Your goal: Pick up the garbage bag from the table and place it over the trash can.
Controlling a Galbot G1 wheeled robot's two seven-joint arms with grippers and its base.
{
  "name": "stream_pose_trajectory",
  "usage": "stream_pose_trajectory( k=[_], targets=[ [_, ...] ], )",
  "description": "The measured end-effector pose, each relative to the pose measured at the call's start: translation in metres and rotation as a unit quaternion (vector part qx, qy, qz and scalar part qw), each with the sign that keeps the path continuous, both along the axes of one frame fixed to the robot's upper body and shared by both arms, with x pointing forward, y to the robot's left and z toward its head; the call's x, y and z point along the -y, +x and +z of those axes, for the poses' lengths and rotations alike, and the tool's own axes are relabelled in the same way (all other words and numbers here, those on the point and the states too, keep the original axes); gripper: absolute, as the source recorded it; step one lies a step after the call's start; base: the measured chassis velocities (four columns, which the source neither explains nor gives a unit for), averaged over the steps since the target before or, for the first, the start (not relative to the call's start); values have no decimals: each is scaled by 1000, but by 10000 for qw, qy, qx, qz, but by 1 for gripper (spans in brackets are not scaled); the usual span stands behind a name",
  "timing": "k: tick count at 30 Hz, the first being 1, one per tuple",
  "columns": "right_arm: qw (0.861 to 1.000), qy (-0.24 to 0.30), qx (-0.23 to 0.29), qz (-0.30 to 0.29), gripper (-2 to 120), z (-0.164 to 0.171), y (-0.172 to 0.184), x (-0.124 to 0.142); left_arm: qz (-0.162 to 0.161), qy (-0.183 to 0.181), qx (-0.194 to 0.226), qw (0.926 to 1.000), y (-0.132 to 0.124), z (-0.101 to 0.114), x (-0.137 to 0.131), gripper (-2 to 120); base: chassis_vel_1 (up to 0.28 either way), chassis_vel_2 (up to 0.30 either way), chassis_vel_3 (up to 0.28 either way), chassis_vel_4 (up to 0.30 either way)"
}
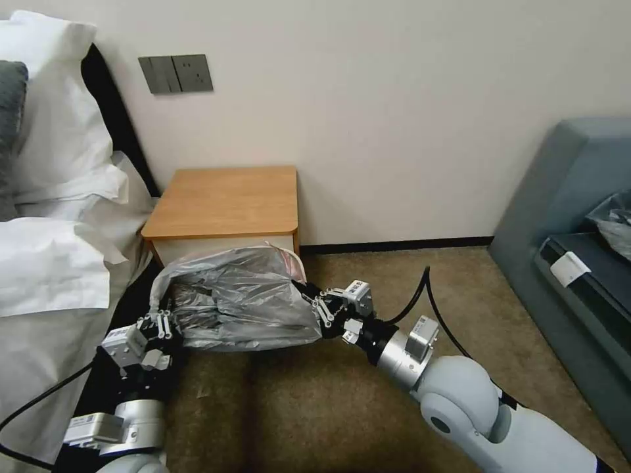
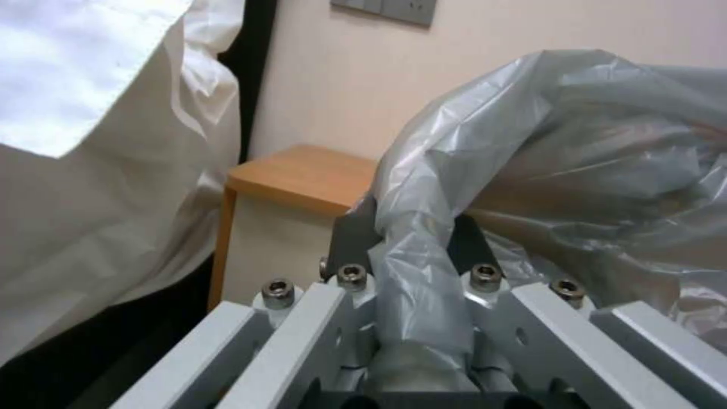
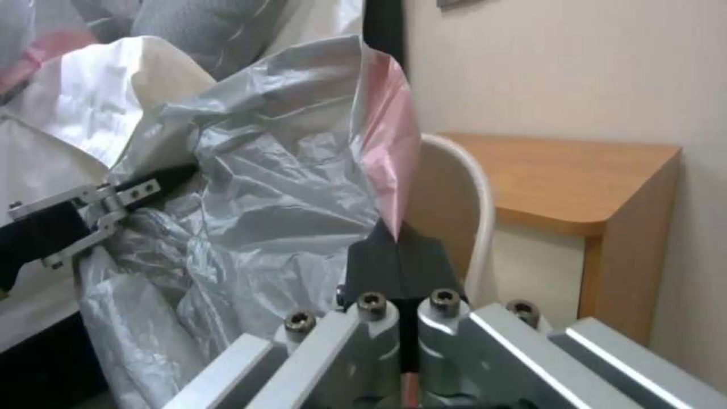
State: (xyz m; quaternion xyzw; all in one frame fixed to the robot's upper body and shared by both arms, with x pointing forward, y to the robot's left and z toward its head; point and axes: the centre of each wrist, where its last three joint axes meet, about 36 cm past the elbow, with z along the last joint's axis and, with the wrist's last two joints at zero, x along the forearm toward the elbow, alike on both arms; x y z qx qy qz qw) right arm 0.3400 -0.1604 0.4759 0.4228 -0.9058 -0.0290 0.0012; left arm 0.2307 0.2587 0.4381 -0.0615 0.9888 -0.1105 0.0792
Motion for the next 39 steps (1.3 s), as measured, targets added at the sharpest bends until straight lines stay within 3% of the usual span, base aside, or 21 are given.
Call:
stream_pose_trajectory(
  k=[7,13,27,30,39],
  targets=[
    [9997,-19,142,-189,0,4,16,6,-108,85,35,9999,-1,-3,-2,8,0,0,0,0],
    [9993,-76,208,-306,0,5,28,12,-237,-47,162,9996,-1,2,-2,8,0,0,0,0],
    [9983,-170,194,-526,0,-4,39,22,-649,-777,458,9938,-4,12,3,8,0,0,0,0],
    [9980,-221,183,-566,0,-12,42,21,-844,-1148,534,9883,-6,16,12,8,0,0,0,0],
    [9969,-300,169,-711,0,-29,51,19,-1104,-1657,569,9783,-8,23,25,9,0,0,0,0]
  ],
)
